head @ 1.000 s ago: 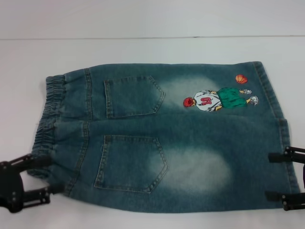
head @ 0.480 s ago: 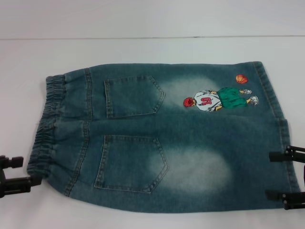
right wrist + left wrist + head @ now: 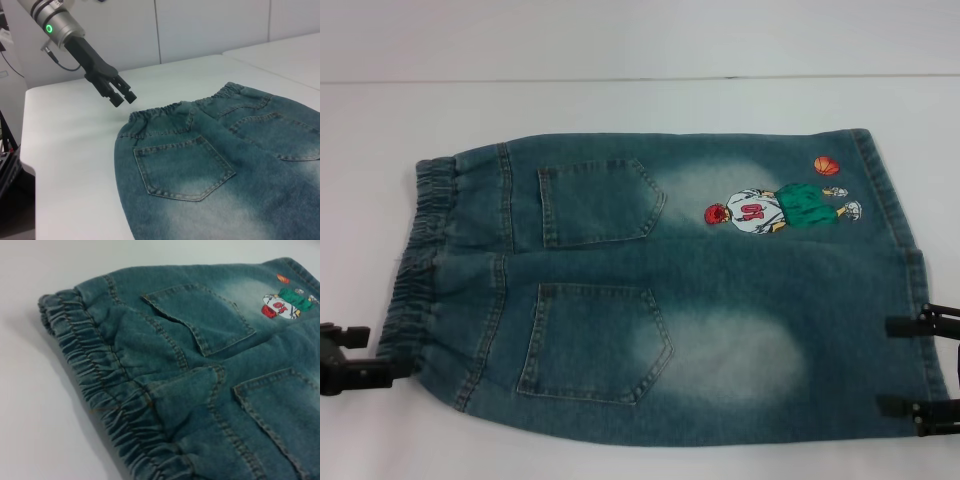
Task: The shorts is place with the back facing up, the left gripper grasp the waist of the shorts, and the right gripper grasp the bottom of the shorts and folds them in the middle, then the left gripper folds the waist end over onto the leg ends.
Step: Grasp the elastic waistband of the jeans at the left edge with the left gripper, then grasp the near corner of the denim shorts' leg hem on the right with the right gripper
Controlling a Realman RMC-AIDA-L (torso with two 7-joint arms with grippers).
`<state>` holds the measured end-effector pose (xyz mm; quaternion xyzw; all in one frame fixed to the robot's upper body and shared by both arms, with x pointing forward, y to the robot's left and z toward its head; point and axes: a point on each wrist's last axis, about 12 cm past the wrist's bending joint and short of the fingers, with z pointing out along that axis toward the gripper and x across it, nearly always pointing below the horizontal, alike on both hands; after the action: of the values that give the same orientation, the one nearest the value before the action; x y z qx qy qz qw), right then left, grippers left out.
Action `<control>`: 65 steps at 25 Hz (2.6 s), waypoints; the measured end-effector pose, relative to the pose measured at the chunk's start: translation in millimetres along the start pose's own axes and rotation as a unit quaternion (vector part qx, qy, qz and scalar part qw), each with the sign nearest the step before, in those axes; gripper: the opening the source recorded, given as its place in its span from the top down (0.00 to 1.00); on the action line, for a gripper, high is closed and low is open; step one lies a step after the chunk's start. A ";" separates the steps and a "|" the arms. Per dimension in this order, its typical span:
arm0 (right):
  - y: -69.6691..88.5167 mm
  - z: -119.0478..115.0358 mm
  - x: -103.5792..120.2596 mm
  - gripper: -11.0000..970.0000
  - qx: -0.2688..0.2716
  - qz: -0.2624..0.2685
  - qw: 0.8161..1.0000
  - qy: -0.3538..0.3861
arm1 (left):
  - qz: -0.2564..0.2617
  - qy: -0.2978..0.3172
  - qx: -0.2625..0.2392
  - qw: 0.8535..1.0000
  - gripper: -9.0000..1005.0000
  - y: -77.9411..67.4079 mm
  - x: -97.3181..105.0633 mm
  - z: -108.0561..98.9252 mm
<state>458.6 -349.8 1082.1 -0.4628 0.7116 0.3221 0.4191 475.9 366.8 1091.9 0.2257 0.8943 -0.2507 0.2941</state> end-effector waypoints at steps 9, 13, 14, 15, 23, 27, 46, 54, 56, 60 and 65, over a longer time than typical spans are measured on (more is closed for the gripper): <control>0.4 0.1 1.7 0.06 0.002 0.003 1.000 0.002 | -0.003 0.035 -0.025 0.999 0.20 4.7 -4.6 15.7; 0.8 -0.3 2.2 0.06 0.002 0.004 1.000 0.002 | -0.005 0.035 -0.032 0.999 0.20 6.5 -5.6 15.9; 0.8 -0.3 2.2 0.06 0.003 0.004 1.000 0.002 | -0.006 0.037 -0.034 0.999 0.20 6.7 -5.7 16.1; 0.7 -0.3 2.1 0.06 0.003 0.004 1.000 0.001 | -0.005 0.039 -0.035 0.999 0.20 7.1 -6.0 16.4; 0.1 -0.4 1.2 0.06 0.004 0.002 1.000 0.000 | 0.003 0.053 -0.025 0.998 0.21 4.5 -9.9 24.5; 0.2 -0.3 0.7 0.06 0.003 0.002 1.000 -0.002 | 0.009 0.070 -0.020 0.997 0.22 2.7 -15.1 30.7; -1.0 -1.2 2.8 0.06 0.015 0.005 1.000 -0.001 | 0.012 0.076 -0.020 0.997 0.42 2.5 -24.6 31.7; -3.1 -1.3 2.7 0.06 0.021 0.004 1.000 0.001 | 0.008 0.071 -0.026 0.997 0.66 3.9 -25.8 30.2; -2.8 -1.7 3.0 0.06 0.022 0.005 1.000 0.000 | 0.008 0.071 -0.026 0.997 0.72 4.0 -25.9 30.2; -1.9 -4.6 3.9 0.06 0.029 0.009 1.000 -0.006 | 0.011 0.072 -0.022 0.997 0.78 2.9 -27.7 30.7; -2.6 -15.6 1.5 0.06 0.042 0.040 0.998 -0.003 | 0.011 0.058 0.000 0.998 0.84 -2.2 -36.3 28.8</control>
<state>456.0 -364.5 1087.4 -0.4150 0.7412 0.3101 0.4270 512.9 339.1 1095.7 0.2496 0.9075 -0.2335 0.2443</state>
